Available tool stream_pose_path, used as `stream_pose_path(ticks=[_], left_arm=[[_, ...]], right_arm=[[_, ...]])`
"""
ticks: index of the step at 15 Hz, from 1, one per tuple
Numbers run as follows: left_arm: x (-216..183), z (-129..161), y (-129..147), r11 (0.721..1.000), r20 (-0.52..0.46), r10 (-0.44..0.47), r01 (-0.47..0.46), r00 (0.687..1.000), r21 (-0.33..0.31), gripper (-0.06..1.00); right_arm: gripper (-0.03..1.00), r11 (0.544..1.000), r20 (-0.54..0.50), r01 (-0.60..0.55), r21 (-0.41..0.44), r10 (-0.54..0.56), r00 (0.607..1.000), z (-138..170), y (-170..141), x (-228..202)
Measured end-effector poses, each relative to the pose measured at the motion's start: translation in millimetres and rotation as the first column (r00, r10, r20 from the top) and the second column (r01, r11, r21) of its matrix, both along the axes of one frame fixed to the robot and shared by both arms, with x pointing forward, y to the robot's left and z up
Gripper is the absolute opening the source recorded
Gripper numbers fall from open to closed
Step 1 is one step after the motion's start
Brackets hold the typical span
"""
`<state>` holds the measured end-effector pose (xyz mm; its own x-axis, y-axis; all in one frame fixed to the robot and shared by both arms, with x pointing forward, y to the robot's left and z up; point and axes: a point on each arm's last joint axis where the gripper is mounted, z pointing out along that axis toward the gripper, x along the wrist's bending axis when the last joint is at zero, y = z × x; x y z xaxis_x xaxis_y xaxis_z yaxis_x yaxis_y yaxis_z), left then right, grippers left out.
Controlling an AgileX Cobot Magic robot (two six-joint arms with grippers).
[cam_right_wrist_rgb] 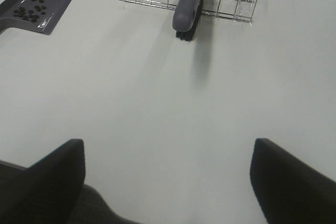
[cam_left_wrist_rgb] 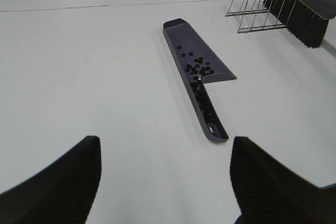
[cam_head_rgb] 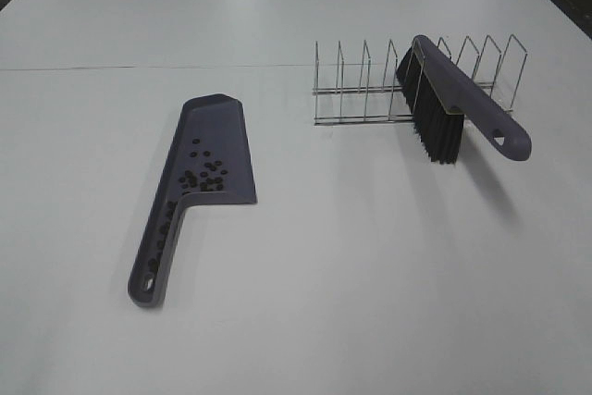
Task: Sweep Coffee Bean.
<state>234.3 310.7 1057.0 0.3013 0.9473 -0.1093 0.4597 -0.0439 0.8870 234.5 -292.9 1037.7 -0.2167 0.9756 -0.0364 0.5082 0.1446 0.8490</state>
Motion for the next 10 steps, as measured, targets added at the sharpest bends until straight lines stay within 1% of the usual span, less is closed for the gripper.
stream_pose_path(ticks=[3,5,6,8,10], left_arm=[[-0.1,0.0,-0.1,1.0,0.0,0.014,-0.014,1.0,0.001,0.64],[-0.7,0.0,-0.3,0.998,0.0,0.068,-0.068,0.998,0.001,0.64],[-1.1,0.0,-0.7,0.993,-0.001,0.119,-0.119,0.993,0.001,0.64],[-2.0,0.0,-1.3,0.974,-0.001,0.226,-0.226,0.974,0.002,0.64],[-2.7,0.0,-1.9,0.953,-0.001,0.302,-0.302,0.953,0.002,0.64]], right_arm=[[0.75,1.0,0.0,0.0,0.0,0.0,1.0,0.0,0.0,0.0],[0.75,1.0,0.0,0.0,0.0,0.0,1.0,0.0,0.0,0.0],[0.75,1.0,0.0,0.0,0.0,0.0,1.0,0.0,0.0,0.0],[0.75,1.0,0.0,0.0,0.0,0.0,1.0,0.0,0.0,0.0],[0.75,1.0,0.0,0.0,0.0,0.0,1.0,0.0,0.0,0.0]])
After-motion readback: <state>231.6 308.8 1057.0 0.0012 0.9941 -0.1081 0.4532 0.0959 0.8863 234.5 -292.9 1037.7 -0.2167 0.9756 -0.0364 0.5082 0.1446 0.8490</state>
